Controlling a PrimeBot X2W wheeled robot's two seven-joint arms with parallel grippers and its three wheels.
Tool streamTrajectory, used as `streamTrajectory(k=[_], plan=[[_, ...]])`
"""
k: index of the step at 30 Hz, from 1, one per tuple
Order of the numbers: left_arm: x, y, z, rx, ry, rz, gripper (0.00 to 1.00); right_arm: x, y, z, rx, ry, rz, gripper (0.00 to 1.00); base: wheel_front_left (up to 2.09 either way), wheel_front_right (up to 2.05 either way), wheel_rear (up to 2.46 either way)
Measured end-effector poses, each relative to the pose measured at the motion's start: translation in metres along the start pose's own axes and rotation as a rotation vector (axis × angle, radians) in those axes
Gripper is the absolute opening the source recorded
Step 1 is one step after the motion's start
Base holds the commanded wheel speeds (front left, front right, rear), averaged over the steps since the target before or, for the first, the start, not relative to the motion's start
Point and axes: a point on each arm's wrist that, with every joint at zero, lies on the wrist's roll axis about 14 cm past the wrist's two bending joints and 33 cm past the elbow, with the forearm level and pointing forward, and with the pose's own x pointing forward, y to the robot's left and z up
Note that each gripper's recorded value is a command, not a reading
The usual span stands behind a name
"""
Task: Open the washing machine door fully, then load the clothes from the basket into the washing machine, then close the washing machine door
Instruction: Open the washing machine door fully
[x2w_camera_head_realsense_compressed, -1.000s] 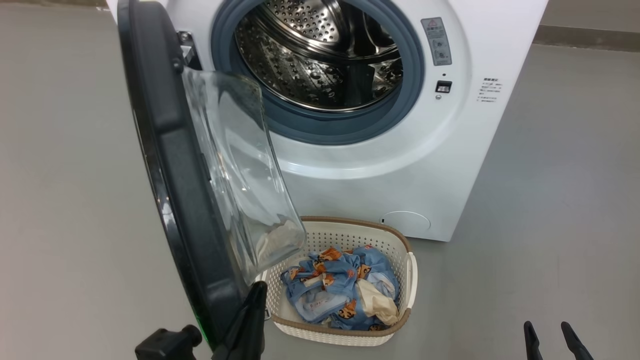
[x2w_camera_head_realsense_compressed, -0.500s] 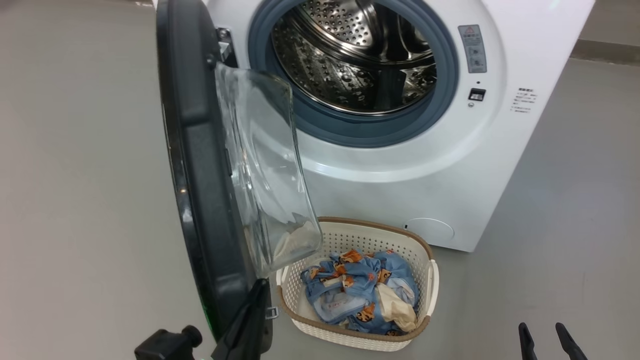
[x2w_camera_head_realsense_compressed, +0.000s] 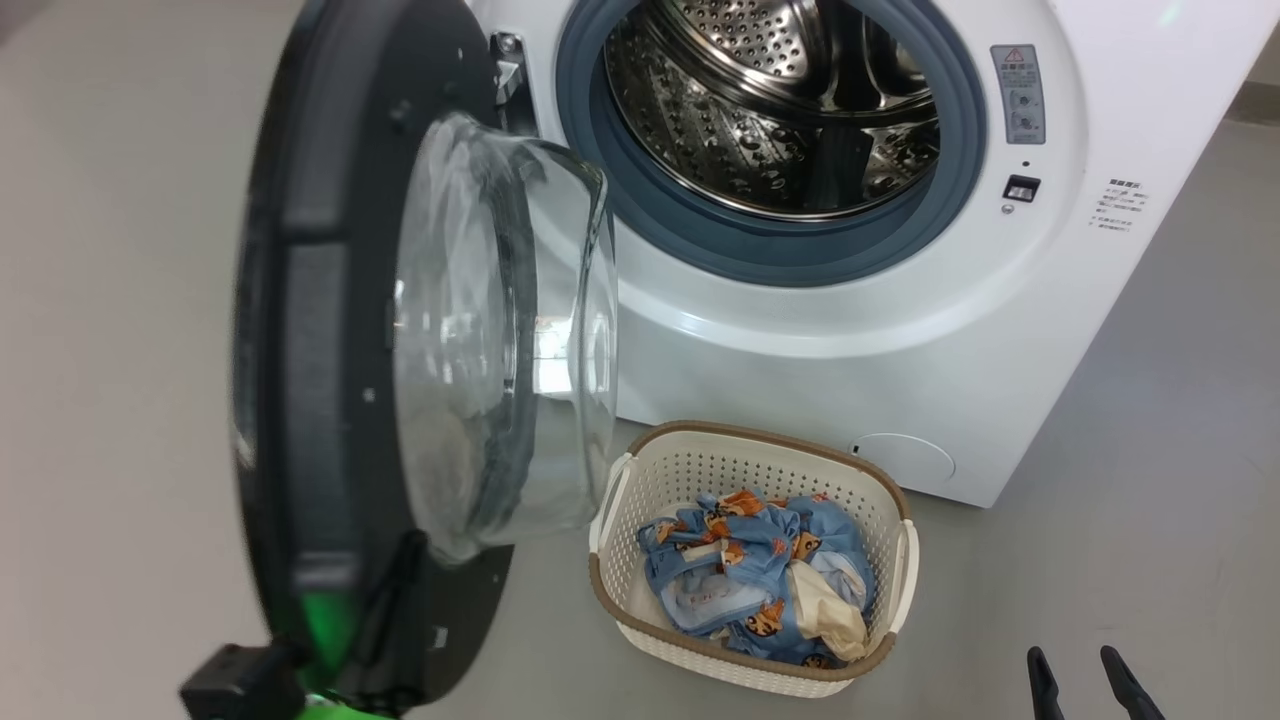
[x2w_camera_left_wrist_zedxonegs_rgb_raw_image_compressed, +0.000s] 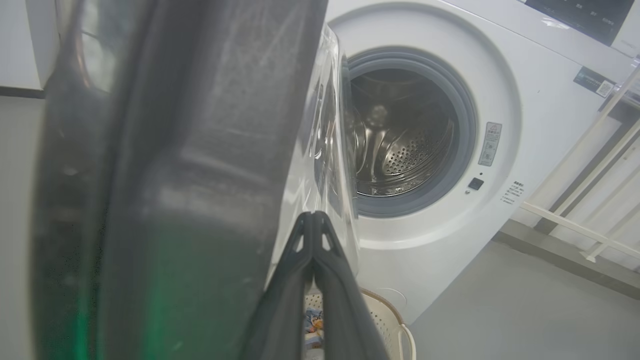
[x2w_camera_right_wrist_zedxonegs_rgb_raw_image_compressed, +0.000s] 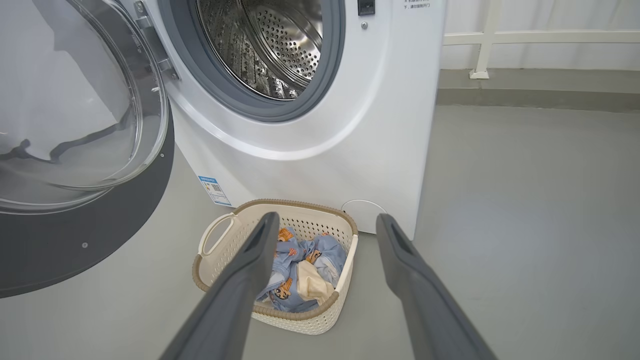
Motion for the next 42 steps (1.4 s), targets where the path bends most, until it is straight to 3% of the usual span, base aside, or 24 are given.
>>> streamTrajectory(k=[7,29,42], plan=[[0.009,0.054,0.013,0.093,-0.058,0.145,0.00,0.002,0.009,-0.006,0.006,0.020,0.027,1.00,0.00,0.00,0.00],[0.032,0.167,0.029,0.237,-0.089,0.424,0.00,-0.009,0.000,-0.007,0.011,0.020,-0.008,1.00,0.00,0.00,0.00],[0.050,0.197,0.033,0.296,-0.046,0.463,0.00,-0.013,-0.002,-0.009,0.013,0.025,-0.016,1.00,0.00,0.00,0.00]])
